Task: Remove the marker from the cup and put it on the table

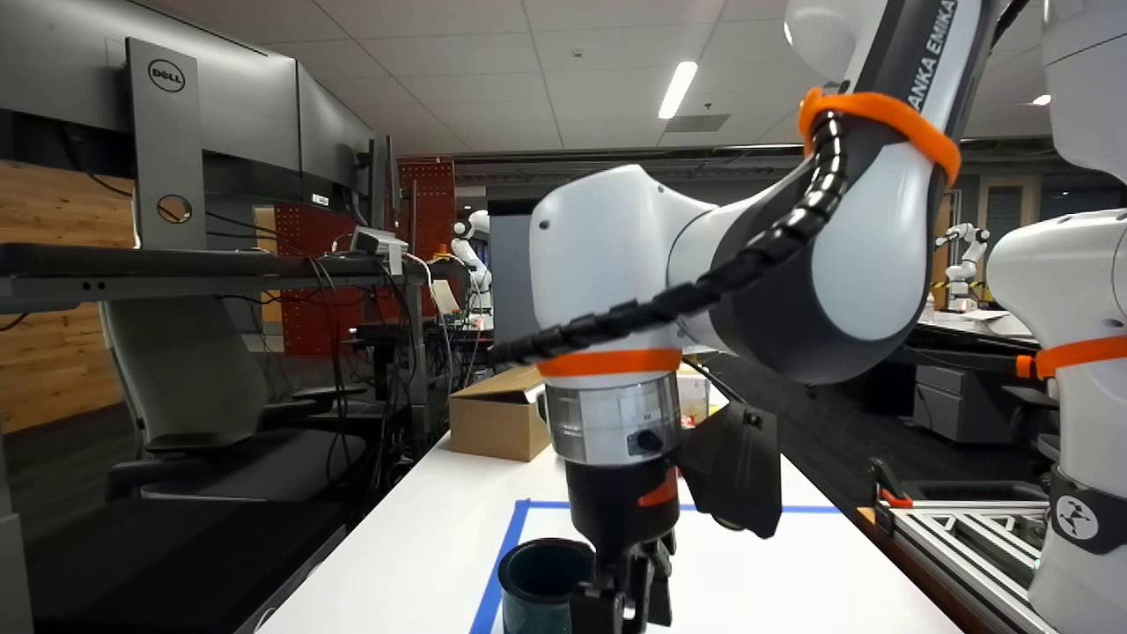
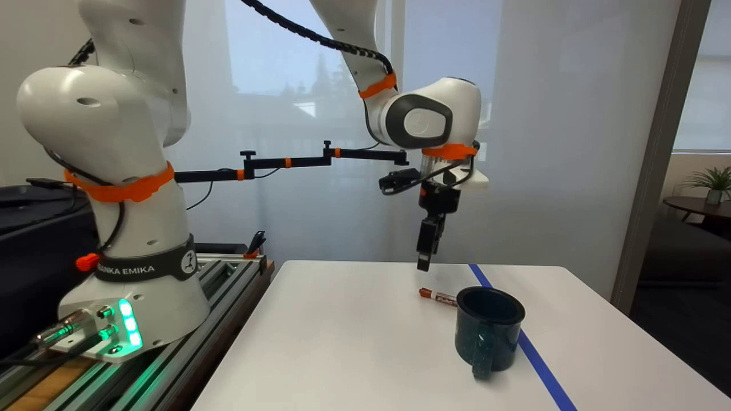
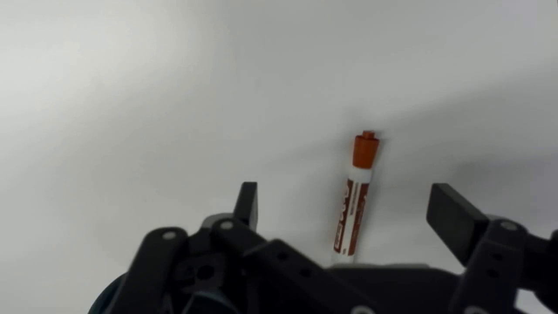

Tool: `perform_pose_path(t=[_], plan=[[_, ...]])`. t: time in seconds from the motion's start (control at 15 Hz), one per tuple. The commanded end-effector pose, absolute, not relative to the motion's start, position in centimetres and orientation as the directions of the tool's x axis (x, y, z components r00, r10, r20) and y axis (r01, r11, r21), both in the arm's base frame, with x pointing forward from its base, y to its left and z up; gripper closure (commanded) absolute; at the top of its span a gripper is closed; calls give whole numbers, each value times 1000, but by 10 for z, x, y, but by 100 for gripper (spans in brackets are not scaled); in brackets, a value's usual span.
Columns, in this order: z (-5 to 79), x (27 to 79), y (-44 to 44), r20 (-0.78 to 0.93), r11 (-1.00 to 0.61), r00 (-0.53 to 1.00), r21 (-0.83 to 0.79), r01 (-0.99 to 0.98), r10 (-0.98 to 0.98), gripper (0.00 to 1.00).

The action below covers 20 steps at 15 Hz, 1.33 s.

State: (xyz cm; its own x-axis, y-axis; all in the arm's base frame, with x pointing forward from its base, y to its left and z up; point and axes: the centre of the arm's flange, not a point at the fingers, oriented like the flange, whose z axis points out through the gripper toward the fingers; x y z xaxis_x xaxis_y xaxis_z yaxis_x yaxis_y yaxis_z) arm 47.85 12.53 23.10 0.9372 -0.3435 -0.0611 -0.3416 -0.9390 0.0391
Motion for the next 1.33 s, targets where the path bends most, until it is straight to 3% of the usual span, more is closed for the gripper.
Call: perform_pose_path(t=[0.0, 0.27, 0.33, 1.27], plan=[[300, 469, 122, 32, -920, 921, 56, -388, -387, 0], [360, 467, 95, 130, -874, 875, 85, -479, -467, 0], [328, 482, 107, 90, -896, 897, 62, -439, -433, 0], [324, 482, 106, 82, -896, 898, 72, -438, -432, 0]])
